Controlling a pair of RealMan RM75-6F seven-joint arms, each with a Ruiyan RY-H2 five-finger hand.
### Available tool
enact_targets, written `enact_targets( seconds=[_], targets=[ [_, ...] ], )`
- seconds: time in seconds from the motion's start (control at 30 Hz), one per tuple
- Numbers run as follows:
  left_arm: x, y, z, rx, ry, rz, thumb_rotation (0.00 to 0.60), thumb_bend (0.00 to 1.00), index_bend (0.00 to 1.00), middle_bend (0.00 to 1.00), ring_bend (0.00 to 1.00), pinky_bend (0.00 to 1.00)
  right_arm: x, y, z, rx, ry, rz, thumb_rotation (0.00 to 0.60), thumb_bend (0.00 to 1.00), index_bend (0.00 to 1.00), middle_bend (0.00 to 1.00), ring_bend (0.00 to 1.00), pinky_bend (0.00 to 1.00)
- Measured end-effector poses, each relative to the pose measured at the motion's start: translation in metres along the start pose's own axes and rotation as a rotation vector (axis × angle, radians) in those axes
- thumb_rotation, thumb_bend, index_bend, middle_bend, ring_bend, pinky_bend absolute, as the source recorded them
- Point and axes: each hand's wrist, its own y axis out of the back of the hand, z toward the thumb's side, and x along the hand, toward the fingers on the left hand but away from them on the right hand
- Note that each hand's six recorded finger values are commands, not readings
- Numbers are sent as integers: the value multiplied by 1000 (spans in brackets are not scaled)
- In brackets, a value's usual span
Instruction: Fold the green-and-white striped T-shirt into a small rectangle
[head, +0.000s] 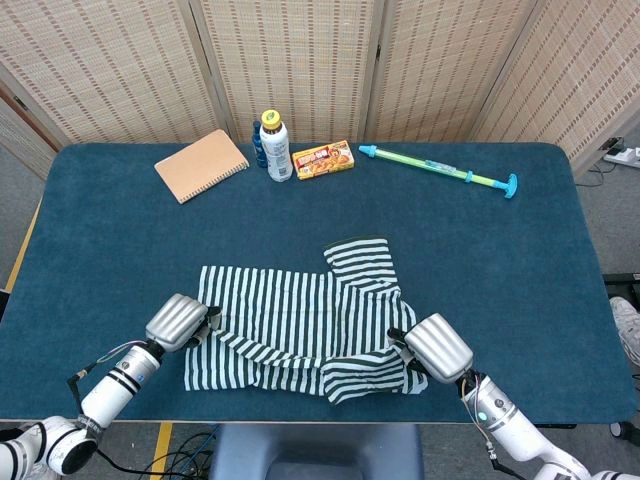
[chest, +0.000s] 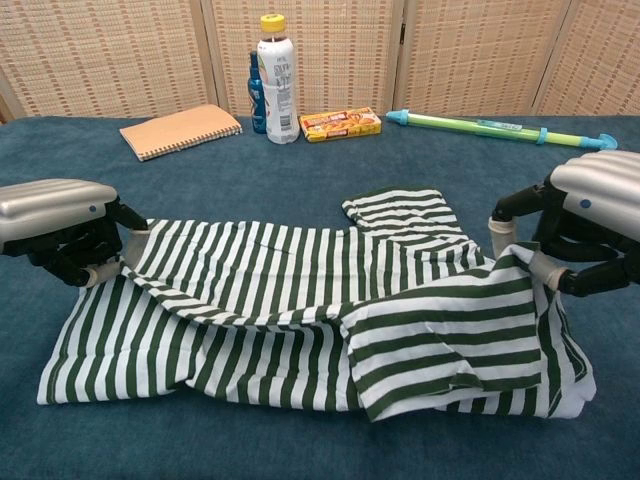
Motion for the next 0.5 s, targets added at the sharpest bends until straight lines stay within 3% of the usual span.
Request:
enact_targets(
  seconds=[0.5],
  targets=[
    [33, 4, -15, 26, 48, 6, 600, 514, 636, 913, 850, 947, -33, -12, -12, 76, -40, 0, 600, 619, 729, 1000, 1000, 1000]
  ],
)
